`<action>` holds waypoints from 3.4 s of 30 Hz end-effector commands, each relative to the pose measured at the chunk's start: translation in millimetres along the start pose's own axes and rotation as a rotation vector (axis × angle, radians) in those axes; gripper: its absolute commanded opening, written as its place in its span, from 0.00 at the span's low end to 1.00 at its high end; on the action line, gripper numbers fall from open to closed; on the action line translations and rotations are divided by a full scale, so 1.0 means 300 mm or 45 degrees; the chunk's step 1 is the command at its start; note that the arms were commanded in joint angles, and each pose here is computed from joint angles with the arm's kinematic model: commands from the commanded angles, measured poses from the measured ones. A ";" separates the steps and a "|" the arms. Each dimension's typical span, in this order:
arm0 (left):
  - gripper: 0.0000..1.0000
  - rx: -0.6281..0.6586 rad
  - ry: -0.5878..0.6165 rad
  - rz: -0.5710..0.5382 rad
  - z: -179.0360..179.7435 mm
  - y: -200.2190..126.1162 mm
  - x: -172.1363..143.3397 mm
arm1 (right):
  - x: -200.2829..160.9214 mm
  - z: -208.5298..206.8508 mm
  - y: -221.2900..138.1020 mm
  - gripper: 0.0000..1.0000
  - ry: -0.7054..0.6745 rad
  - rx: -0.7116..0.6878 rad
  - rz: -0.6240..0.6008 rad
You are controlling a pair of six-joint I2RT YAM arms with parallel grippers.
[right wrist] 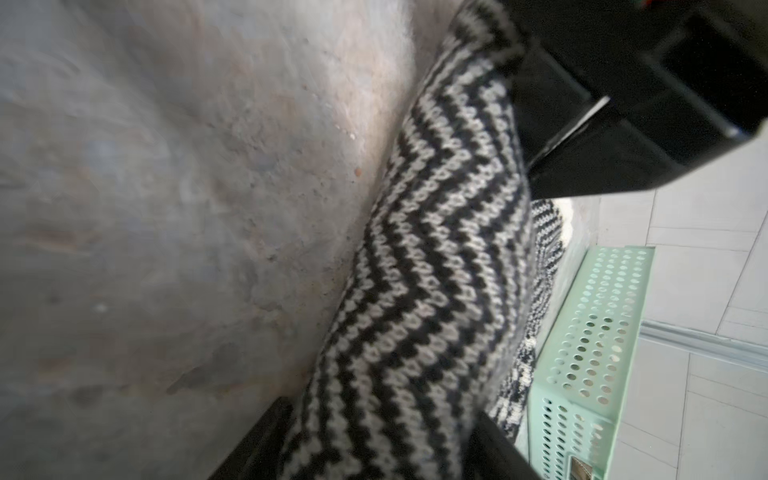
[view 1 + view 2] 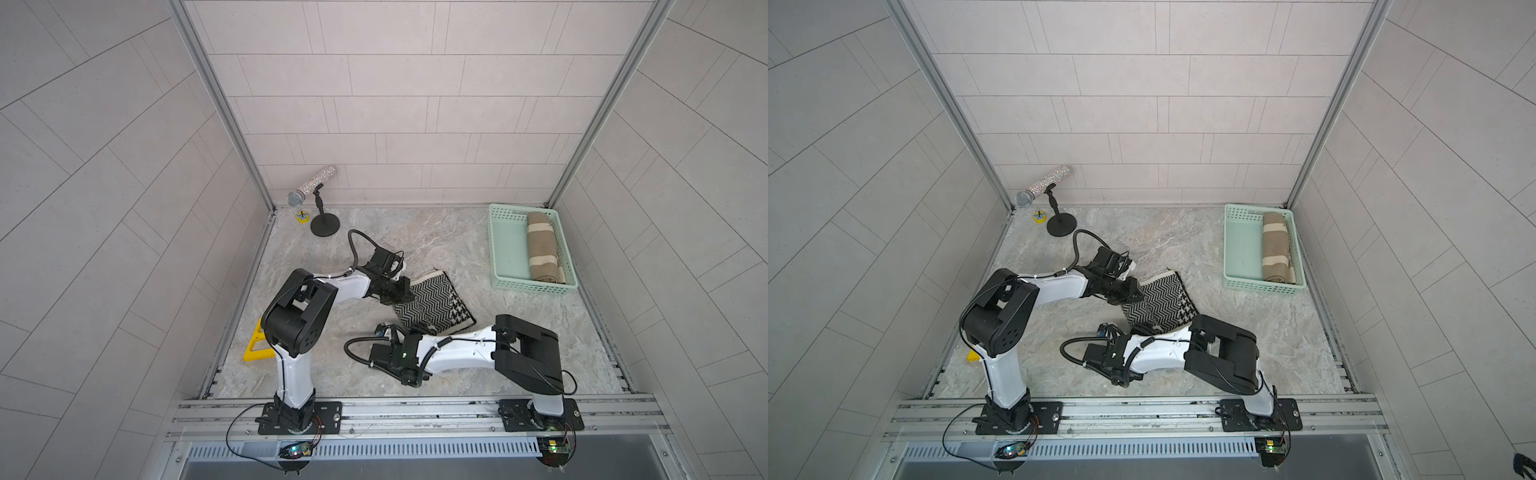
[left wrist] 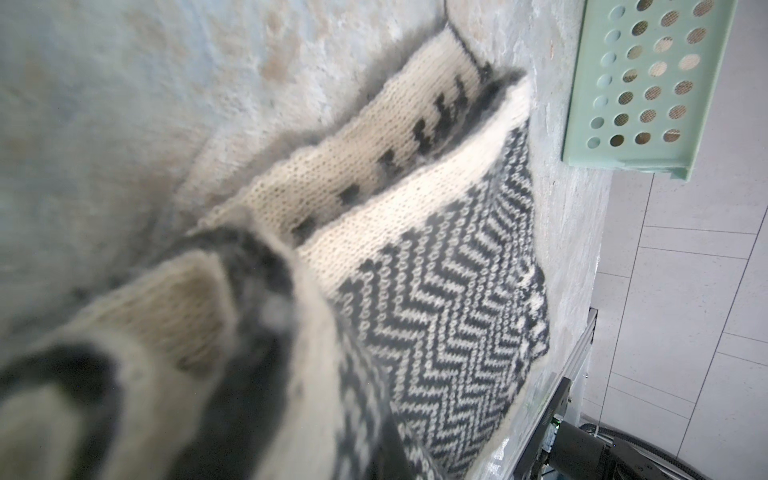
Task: Roll up the scarf and place it into the basket
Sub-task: Roll the scarf at the center of the board.
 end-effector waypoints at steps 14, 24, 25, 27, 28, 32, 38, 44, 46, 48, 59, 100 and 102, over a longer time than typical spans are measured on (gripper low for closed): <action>0.46 0.160 -0.108 -0.302 -0.011 -0.329 0.069 | -0.077 0.006 0.005 0.01 0.468 0.562 0.122; 0.44 0.209 -0.034 -0.392 -0.027 -0.477 0.020 | -0.064 -0.057 -0.052 0.00 1.021 1.285 0.168; 0.47 0.201 -0.041 -0.373 -0.024 -0.467 0.013 | -0.064 -0.069 -0.053 0.00 1.078 1.352 0.166; 0.52 0.189 -0.061 -0.327 -0.011 -0.435 0.000 | -0.064 -0.090 -0.053 0.00 1.156 1.441 0.154; 0.54 0.177 -0.073 -0.309 -0.006 -0.416 -0.005 | -0.067 -0.097 -0.051 0.00 1.187 1.476 0.153; 0.62 0.068 -0.117 -0.277 -0.022 -0.333 -0.002 | -0.088 -0.099 -0.032 0.00 1.251 1.548 0.165; 0.71 -0.049 -0.101 -0.229 -0.092 -0.191 0.023 | -0.117 -0.106 -0.012 0.00 1.287 1.563 0.178; 0.70 -0.053 -0.117 -0.192 -0.082 -0.082 0.029 | -0.125 -0.109 -0.010 0.00 1.279 1.564 0.172; 0.68 -0.058 -0.130 -0.191 -0.071 -0.055 0.040 | -0.127 -0.105 -0.010 0.00 1.272 1.569 0.174; 0.61 -0.062 -0.143 -0.200 -0.062 -0.030 0.054 | -0.129 -0.100 -0.011 0.00 1.265 1.579 0.180; 0.00 0.021 -0.245 -0.319 0.026 -0.113 0.018 | -0.068 -0.079 -0.045 0.00 1.180 1.704 0.136; 0.00 1.006 -0.154 0.040 0.314 -0.344 -0.104 | 0.196 -0.063 -0.313 1.00 0.342 0.269 -0.476; 0.00 0.997 -0.153 0.042 0.312 -0.341 -0.110 | 0.221 -0.028 -0.285 1.00 0.289 0.233 -0.465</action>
Point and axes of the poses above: each gripper's point midway between its finger pads, its own y axis out along the fingers, its own z axis along the line the jaws close on, x = y × z, the point moved 2 cm from there along -y, back along the fingers, and after that the axes turned 3 degrees about y, right-handed, at the moved point
